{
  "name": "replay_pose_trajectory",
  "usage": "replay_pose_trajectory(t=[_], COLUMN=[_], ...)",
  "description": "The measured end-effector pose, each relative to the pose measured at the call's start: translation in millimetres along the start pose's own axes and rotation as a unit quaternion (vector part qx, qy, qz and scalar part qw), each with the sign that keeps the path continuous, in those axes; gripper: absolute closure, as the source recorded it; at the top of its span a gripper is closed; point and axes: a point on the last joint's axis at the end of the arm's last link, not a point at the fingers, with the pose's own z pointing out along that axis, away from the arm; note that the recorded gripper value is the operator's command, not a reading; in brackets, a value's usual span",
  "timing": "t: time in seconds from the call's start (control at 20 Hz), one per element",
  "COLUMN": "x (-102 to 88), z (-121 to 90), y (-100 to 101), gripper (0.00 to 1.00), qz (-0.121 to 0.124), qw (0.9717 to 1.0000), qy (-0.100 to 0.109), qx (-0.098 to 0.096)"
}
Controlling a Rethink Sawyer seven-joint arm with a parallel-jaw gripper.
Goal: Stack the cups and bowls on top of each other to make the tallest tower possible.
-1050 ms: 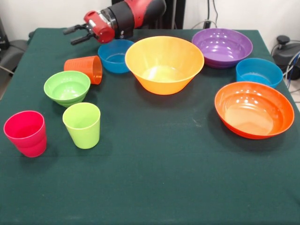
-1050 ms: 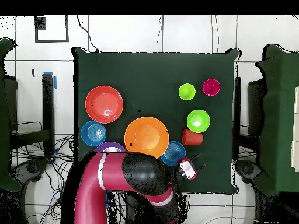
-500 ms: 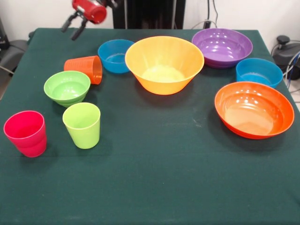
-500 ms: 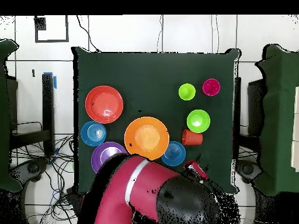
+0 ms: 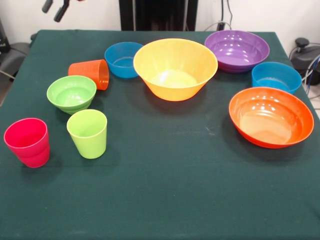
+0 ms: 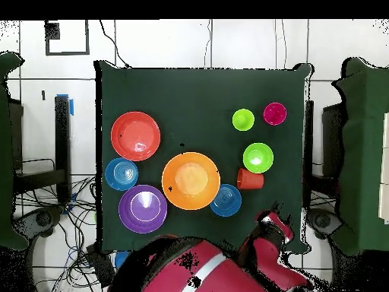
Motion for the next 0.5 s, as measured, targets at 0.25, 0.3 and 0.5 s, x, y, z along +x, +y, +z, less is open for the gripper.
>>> replay_pose_trajectory(t=[0.25, 0.3, 0.5], x=[-20.1, -21.6, -25.6], z=[-12.2, -13.4, -17.4], y=[6.9, 8.5, 21.3], gripper=[0.00, 0.00, 0.00], qz=[-0.005, -0.005, -0.003], qw=[0.9999, 0.9999, 0.9996], qy=[0.000, 0.001, 0.013], qx=[-0.010, -0.012, -0.025])
